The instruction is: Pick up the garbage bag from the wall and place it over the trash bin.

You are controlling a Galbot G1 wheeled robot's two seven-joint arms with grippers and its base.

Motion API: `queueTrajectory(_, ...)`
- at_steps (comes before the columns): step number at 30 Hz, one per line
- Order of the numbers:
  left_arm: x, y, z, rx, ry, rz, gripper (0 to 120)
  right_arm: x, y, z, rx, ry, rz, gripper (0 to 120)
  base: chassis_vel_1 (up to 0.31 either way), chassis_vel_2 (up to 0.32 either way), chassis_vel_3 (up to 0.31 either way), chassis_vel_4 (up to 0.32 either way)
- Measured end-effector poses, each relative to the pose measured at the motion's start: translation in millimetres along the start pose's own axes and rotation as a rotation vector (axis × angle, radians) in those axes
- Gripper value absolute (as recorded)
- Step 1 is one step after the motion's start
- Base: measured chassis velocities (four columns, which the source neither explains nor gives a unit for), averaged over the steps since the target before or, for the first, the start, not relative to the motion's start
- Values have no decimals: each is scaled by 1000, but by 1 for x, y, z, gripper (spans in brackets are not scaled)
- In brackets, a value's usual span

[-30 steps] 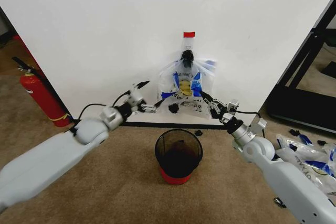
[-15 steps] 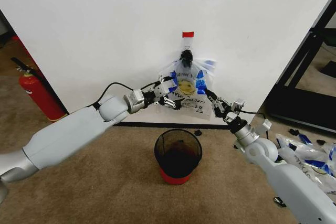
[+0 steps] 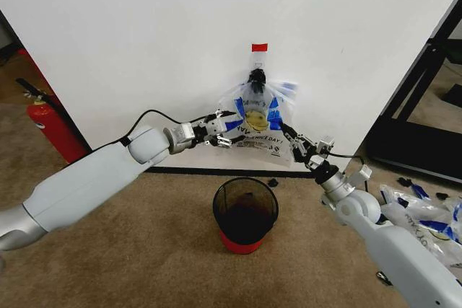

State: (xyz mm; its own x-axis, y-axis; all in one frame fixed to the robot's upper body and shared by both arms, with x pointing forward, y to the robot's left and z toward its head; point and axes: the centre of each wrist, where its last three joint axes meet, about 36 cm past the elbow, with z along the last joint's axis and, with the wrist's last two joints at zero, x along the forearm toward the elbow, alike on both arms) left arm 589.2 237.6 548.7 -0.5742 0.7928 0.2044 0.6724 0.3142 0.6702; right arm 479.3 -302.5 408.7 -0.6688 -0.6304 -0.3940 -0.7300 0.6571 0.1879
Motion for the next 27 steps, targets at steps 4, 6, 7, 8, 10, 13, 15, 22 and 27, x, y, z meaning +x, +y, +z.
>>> queueTrajectory(4, 7, 4, -4, -17, -3, 19, 51, -1, 2, 0, 4, -1, -6, 0, 0, 0, 0, 0)
queueTrajectory(6, 7, 4, -4, -19, -2, 20, 53, -2, 2, 0, 4, -3, -8, 0, 0, 0, 0, 0)
queueTrajectory(7, 8, 4, -4, -22, -1, 20, 55, -2, 3, 0, 5, -3, -9, 0, 0, 0, 0, 0)
queueTrajectory(8, 8, 4, -4, -24, 0, 21, 55, -2, 3, 0, 6, -2, -10, 0, 0, 0, 0, 0)
queueTrajectory(10, 9, 4, -3, -28, 4, 20, 55, -2, 3, -1, 8, -2, -12, 0, 0, 0, 0, 0)
queueTrajectory(13, 11, 6, -1, -40, 14, 22, 52, -3, 3, -2, 10, -3, -13, 0, 0, 0, 0, 0)
queueTrajectory(15, 12, 6, -1, -43, 15, 22, 50, -4, 3, -3, 11, -4, -14, 0, 0, 0, 0, 0)
queueTrajectory(22, 16, 9, 1, -57, 28, 32, 30, -6, 3, -6, 17, -7, -18, 0, 0, 0, 0, 0)
queueTrajectory(27, 17, 9, 8, -57, 27, 36, 8, -7, 3, -6, 19, -7, -19, 0, 0, 0, 0, 0)
